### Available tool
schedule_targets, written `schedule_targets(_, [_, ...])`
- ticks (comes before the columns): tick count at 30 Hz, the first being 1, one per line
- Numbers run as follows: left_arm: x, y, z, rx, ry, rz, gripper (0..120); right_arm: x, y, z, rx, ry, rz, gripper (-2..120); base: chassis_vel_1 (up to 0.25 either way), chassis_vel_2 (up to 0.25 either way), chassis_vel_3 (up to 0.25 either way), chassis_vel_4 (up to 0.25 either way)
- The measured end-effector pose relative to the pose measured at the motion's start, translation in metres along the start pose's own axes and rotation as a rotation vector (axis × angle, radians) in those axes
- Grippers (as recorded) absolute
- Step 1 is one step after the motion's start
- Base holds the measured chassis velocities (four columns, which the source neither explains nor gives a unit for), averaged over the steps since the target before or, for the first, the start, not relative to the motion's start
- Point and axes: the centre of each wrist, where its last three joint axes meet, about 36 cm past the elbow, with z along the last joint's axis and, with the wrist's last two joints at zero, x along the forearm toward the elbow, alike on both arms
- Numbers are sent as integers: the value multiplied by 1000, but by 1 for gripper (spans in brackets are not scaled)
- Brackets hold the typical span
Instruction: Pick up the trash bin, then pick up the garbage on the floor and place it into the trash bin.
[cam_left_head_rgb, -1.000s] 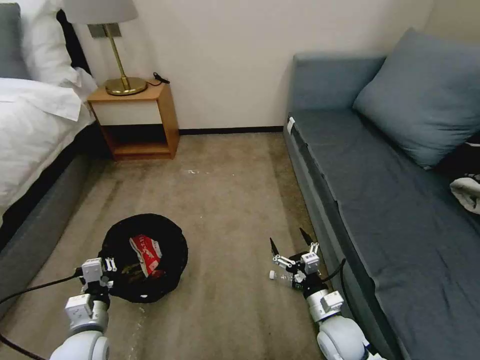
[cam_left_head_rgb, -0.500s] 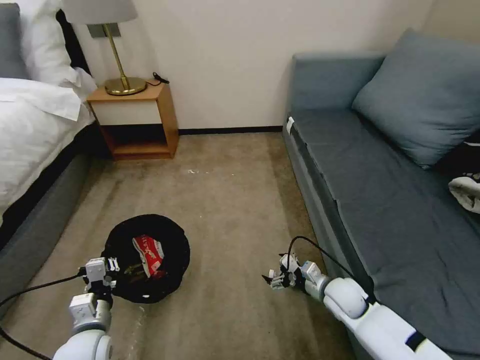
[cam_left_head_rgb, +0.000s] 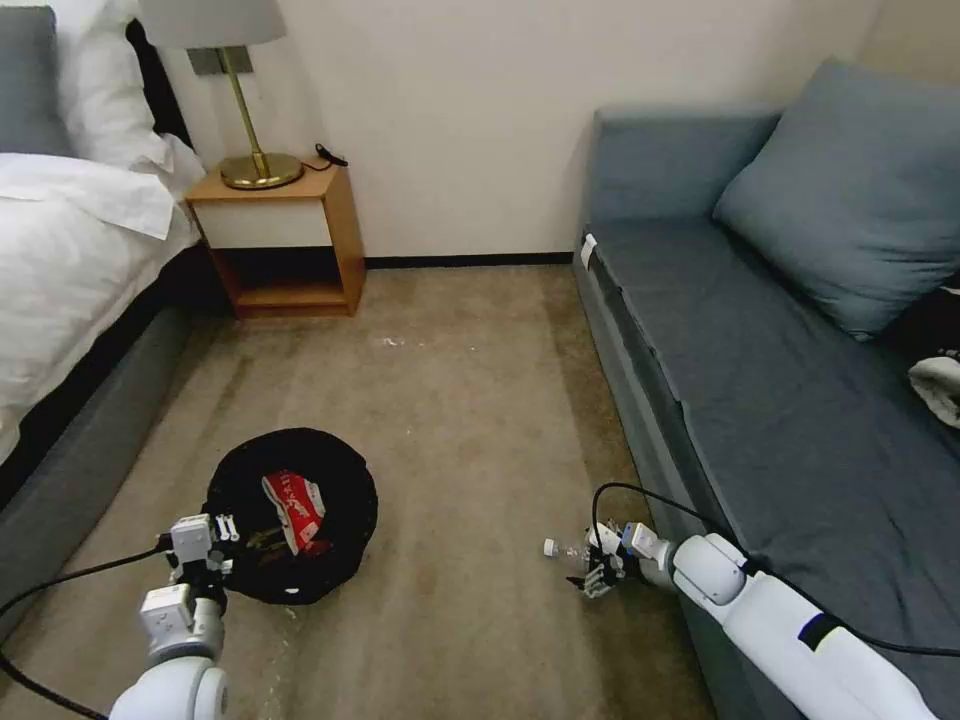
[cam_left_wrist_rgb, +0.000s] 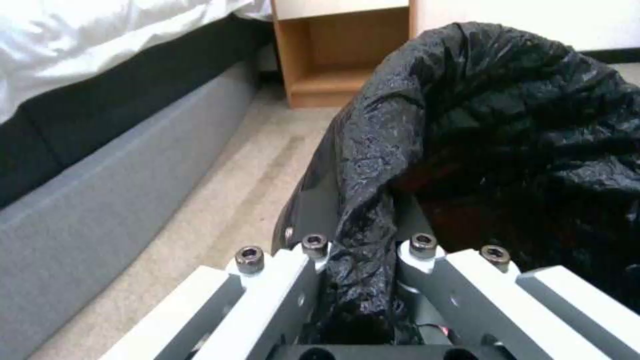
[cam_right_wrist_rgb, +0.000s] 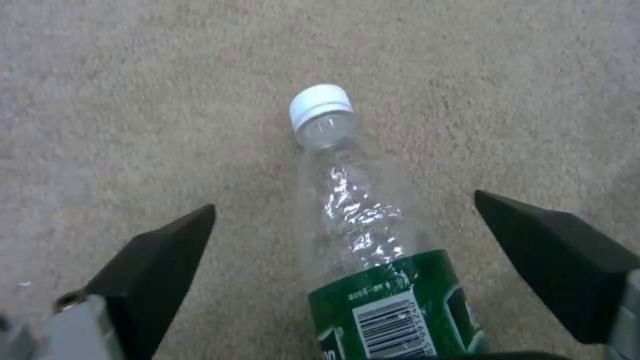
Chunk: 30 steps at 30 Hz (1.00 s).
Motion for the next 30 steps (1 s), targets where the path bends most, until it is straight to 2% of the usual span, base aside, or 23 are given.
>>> schedule_targets(4, [0, -2, 0, 1, 3, 1, 7, -2, -2, 5, 16, 14, -1, 92, 0, 0, 0, 0])
schedule_targets(5, [1, -2, 0, 1, 3, 1, 7, -3, -3, 11, 34, 28, -3, 82, 0, 0, 0, 0])
schedule_targets(7, [1, -1, 0, -1, 4, 0, 7, -2, -6, 19, 57, 42, 1, 73, 0, 0, 0, 0])
schedule_targets(8, [1, -1, 0, -1, 4, 0, 7, -2, -6, 19, 57, 42, 1, 73, 0, 0, 0, 0])
schedule_targets(11, [2, 0, 0, -3, 5, -1, 7, 0, -5, 25, 57, 37, 8, 58, 0, 0, 0, 0])
schedule_targets(14, [2, 0, 0, -3, 5, -1, 7, 1, -4, 24, 57, 32, 11, 53, 0, 0, 0, 0])
schedule_targets(16, [2, -2, -1, -2, 3, 1, 7, 3, 0, 19, 60, 3, 16, 40, 0, 0, 0, 0])
schedule_targets(20, [3, -2, -1, -2, 3, 4, 7, 7, 6, 12, 56, -39, 21, 33, 0, 0, 0, 0])
schedule_targets(23, [4, -3, -1, -2, 4, 6, 7, 11, 13, 1, 46, -84, 20, 28, 0, 0, 0, 0])
schedule_targets(25, [6, -6, -2, 2, 2, 13, 7, 20, 23, -32, 32, -188, 20, 22, -60, -38, -21, -14])
schedule_targets(26, [6, -6, -2, 2, 2, 13, 7, 20, 23, -32, 32, -188, 20, 22, -60, -34, -14, -14])
schedule_targets(30, [12, -12, -4, 12, 3, 26, 7, 37, 38, -91, 22, -397, -10, 22, 0, 0, 0, 0])
